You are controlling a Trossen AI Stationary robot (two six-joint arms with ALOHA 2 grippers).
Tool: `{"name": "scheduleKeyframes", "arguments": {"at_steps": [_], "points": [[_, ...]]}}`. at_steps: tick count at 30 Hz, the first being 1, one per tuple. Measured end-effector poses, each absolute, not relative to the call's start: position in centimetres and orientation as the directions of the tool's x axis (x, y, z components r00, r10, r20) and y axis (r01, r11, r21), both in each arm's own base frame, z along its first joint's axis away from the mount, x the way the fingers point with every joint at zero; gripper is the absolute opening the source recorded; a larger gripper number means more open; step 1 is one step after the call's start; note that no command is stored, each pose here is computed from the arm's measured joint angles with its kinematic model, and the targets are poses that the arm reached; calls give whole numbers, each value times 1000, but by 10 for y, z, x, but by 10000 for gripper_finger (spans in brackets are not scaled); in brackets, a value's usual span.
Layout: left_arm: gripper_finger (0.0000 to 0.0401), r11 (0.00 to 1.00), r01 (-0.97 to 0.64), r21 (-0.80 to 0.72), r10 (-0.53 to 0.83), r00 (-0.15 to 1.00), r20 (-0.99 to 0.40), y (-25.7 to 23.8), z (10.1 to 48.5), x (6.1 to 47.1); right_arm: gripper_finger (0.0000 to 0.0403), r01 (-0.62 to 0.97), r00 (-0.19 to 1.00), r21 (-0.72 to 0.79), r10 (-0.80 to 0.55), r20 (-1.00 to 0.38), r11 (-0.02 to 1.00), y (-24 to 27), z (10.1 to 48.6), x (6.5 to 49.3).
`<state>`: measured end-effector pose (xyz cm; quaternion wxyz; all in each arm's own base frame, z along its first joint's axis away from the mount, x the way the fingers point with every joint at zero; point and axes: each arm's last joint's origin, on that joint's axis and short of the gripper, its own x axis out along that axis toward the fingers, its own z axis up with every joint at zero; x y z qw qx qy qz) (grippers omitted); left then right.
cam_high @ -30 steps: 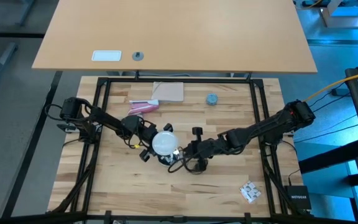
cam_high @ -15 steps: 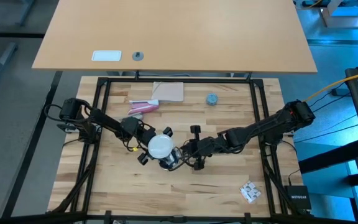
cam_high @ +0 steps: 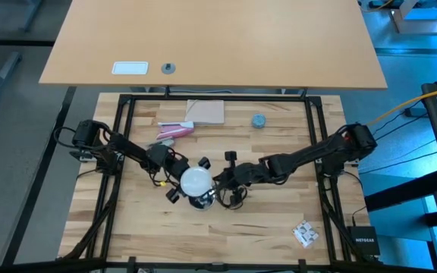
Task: Screw lightbulb
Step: Insert the white lightbulb into the desk lamp
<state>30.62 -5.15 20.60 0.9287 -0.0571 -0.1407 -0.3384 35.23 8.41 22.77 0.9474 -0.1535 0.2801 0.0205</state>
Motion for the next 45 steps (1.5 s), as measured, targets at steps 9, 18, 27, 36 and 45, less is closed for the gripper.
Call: {"name": "scheduleKeyframes", "arguments": {"at_steps": [9,18,27,36,45], "points": [[150,766,643,-17,-611,736,292,-51,205,307,4,-98,825,-396,-148,-546,913,81,224,352],[150,854,509,-107,-479,850,220,-43,196,313,4,-74,759,-539,-304,-576,839,81,235,331],[150,951,117,-287,-133,991,-35,-23,170,319,4,-147,711,-591,-330,-620,793,114,239,300],[150,951,62,-304,-84,994,-63,-22,167,319,5,-289,681,-383,-93,-727,877,145,200,313],[150,926,38,-376,-71,995,-73,-25,166,319,5,-253,664,-472,-204,-720,844,151,160,327]]}}
